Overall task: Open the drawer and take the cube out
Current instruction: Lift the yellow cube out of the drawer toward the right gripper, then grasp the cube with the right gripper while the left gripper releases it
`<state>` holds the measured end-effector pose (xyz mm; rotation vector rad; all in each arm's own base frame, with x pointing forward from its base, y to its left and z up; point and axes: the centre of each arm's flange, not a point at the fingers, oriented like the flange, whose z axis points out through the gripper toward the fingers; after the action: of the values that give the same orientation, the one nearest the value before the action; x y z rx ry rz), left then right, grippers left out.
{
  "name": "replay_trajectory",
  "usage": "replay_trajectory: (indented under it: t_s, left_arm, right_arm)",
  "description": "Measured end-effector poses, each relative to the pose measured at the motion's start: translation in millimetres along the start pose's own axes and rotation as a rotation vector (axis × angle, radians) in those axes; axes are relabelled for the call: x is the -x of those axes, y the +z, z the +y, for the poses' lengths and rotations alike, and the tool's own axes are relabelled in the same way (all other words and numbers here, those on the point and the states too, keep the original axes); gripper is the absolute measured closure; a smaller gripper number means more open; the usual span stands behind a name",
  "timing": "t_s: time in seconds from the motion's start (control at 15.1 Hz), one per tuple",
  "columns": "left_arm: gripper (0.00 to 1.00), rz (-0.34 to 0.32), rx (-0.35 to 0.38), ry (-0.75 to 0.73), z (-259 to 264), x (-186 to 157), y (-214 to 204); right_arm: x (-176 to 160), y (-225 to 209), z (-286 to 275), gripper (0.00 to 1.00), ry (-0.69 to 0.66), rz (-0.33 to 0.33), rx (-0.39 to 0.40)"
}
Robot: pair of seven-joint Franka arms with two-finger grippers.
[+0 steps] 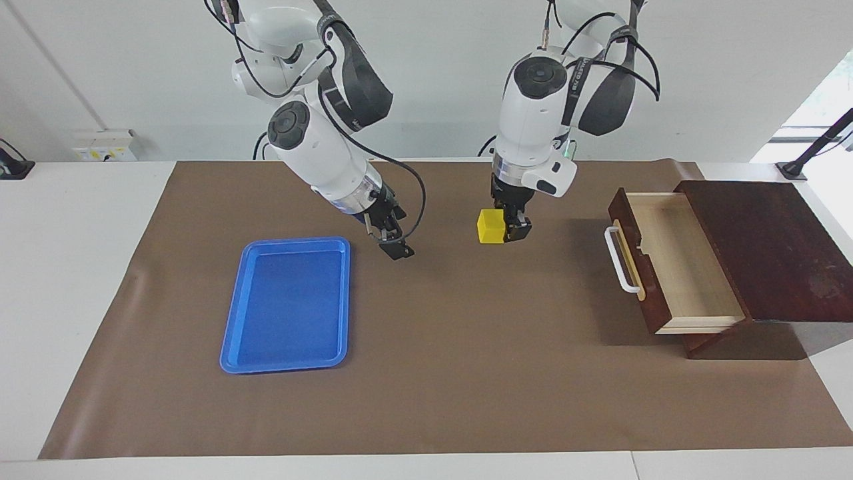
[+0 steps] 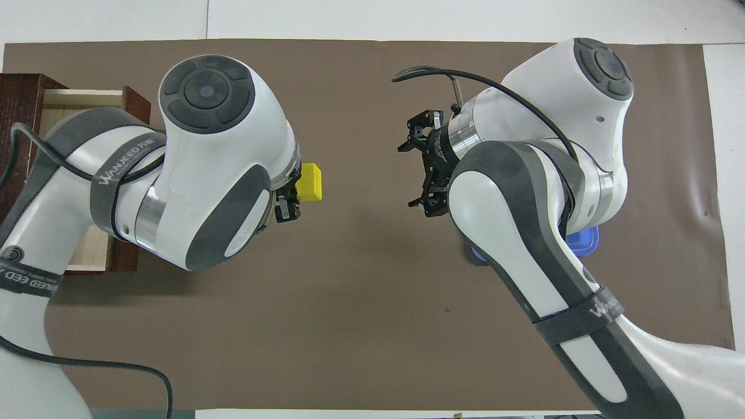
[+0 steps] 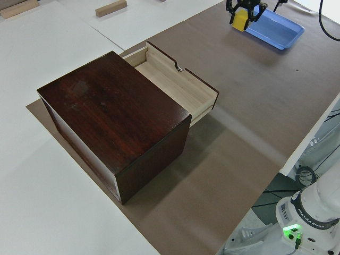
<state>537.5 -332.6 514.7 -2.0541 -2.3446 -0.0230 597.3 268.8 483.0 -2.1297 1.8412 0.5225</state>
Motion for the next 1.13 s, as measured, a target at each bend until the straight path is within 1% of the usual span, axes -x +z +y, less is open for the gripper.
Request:
replay_trajectory:
  t_s: [0.13,0.33,0.46,0.73,1.0,1.13]
  left_arm:
    - [0.44,0.002,-0.001,-0.017,3,-1,2]
    - [0.44,0.003,0.001,-0.102,7,-7,2]
    - [0.44,0.003,0.005,-0.131,8,-7,2]
    - [0.44,0.005,0.005,-0.150,7,-6,3]
    - [0.44,0.007,0.003,-0.152,7,-5,4]
    - [0.44,0.008,0.002,-0.152,7,-5,5]
  right_arm:
    - [0,0,0,0.01,0.000,0.000,0.000]
    - [0,0,0,0.02,0.000,0.000,0.000]
    - [2,0,0,0.02,-0.004,-0.001,0.001]
    - [20,3,4,0.02,-0.032,-0.002,0.006]
    - [21,2,0,0.02,-0.036,0.000,0.001]
    - [38,9,-3,0.03,-0.071,0.013,0.038]
